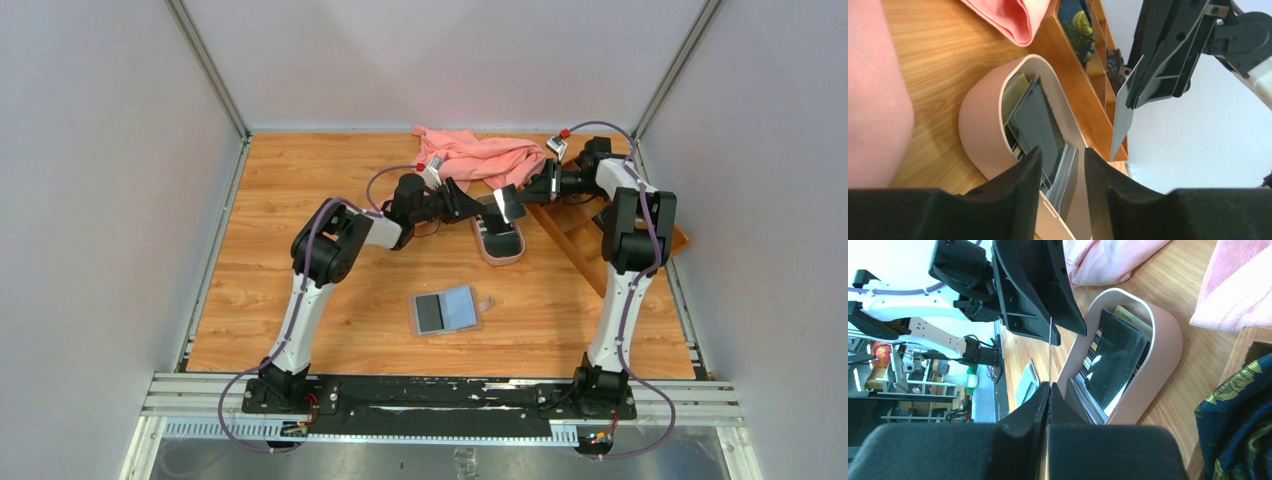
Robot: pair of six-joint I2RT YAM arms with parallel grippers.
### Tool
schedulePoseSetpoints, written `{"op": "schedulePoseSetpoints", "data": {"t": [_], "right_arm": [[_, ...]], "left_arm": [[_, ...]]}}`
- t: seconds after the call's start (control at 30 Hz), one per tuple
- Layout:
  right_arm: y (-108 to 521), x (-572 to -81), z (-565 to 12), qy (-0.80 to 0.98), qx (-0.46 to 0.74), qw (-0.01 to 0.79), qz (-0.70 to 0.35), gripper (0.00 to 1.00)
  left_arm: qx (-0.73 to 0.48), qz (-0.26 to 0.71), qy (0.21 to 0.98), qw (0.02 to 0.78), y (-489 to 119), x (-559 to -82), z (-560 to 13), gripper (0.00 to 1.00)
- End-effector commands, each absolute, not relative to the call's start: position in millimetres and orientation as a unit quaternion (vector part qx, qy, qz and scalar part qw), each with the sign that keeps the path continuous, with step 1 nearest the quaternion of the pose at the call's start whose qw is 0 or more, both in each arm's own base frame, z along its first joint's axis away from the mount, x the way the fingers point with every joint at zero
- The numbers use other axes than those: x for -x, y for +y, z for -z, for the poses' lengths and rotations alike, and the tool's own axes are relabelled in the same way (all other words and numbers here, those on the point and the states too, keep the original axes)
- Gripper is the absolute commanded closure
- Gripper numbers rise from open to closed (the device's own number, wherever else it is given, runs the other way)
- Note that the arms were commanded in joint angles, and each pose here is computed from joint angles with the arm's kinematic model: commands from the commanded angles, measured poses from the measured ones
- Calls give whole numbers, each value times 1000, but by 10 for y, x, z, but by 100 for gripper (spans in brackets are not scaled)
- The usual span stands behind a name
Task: Put the credit cards into the card holder
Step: Place the credit card in the storage box, then pick up the credit card from the storage box.
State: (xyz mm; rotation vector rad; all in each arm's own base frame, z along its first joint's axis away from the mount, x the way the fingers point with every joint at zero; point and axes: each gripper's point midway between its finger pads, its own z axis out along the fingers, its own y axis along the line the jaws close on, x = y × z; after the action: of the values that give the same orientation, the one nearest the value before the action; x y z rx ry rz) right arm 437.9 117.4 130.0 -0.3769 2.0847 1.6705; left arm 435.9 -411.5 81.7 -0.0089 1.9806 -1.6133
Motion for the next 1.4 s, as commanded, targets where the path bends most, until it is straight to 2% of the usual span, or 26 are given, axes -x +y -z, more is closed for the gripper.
{"op": "schedulePoseSetpoints", "data": {"t": [0.0, 0.37, 0.6, 0.7, 0.8, 0.87, 0.93, 0.97, 1.1, 1.13, 1.37], "right_arm": [[1098, -4388, -1552, 754, 160, 254, -583, 100], [1149, -4176, -1848, 754, 197, 282, -559, 100], [1418, -3640, -2030, 744, 243, 281, -555, 100], [1579, -3346, -2017, 739, 263, 268, -560, 100], [1780, -3002, -1958, 730, 279, 240, -576, 100], [1890, -2813, -1975, 715, 289, 229, -594, 100], [1984, -2642, -1988, 695, 303, 225, -612, 100], [2024, -2556, -1974, 689, 309, 221, -617, 100], [2178, -2307, -1777, 701, 312, 207, -607, 100], [2215, -2336, -1759, 699, 316, 226, -600, 100], [2422, -2261, -1675, 742, 227, 217, -592, 100]], "left_arm": [[-9, 559, 770, 307, -4031, -4368, -872, 57], [-61, 521, 757, 390, -3702, -4091, -1502, 52], [-110, 482, 736, 463, -3157, -3426, -1886, 49], [-102, 467, 726, 495, -2831, -3069, -1975, 44], [-81, 462, 718, 515, -2556, -2770, -1961, 36], [-62, 465, 711, 524, -2412, -2607, -1946, 23], [-41, 469, 706, 528, -2293, -2489, -1897, 5], [-35, 473, 705, 528, -2250, -2425, -1862, 1], [1, 507, 700, 504, -2144, -2171, -1711, 0], [11, 519, 696, 496, -2128, -2107, -1692, 0], [70, 583, 654, 477, -2072, -1813, -1700, 2]]}}
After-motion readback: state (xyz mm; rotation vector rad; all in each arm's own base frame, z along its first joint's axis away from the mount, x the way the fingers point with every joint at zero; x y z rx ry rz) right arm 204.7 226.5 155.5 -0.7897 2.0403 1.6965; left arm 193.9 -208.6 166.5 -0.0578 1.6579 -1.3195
